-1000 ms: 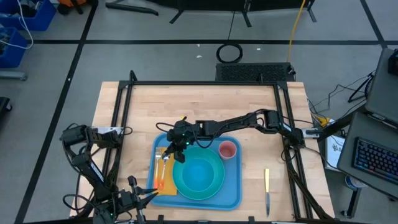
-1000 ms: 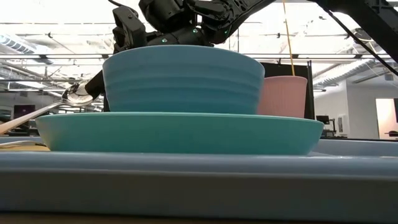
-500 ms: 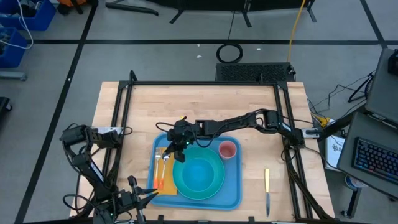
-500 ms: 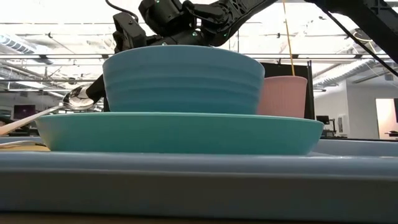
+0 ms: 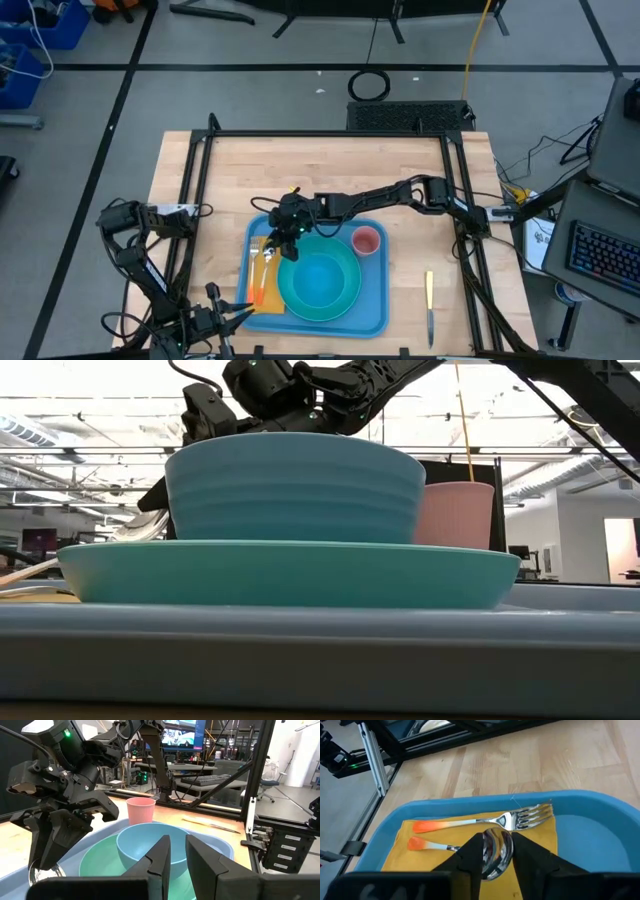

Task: Set up tray
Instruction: Put the orange spoon on the yellow napkin to the right of the orange fork

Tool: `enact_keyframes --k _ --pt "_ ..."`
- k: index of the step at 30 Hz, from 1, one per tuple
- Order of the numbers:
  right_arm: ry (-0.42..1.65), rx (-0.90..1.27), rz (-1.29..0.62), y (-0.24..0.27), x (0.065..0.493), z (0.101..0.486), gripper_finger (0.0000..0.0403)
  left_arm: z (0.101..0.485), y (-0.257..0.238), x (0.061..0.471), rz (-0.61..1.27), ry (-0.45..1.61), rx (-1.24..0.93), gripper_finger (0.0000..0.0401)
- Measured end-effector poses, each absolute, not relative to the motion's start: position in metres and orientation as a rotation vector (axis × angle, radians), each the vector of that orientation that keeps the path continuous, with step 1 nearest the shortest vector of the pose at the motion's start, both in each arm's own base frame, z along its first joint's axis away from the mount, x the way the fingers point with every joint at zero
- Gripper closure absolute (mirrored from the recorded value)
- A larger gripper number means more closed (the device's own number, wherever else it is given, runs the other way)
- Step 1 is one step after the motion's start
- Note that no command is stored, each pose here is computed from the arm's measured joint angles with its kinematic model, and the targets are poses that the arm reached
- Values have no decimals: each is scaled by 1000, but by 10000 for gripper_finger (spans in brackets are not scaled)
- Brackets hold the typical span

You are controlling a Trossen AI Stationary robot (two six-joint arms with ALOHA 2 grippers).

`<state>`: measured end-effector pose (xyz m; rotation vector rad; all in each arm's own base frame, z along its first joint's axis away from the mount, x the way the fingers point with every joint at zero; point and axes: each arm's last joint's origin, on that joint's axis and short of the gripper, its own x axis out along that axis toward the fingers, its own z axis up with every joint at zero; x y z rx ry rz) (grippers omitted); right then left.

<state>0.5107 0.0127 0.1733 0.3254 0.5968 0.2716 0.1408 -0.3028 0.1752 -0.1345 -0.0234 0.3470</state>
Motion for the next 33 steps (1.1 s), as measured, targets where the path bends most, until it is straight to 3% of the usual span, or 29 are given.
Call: enact_keyframes --k 7,23,33 --pt "584 327 270 11 511 174 294 175 -303 141 347 -23 -134 338" --pt "572 321 259 2 512 175 295 175 -303 141 347 -23 -132 338" --pt "717 582 244 -24 502 173 320 175 -303 141 323 -15 -131 338"
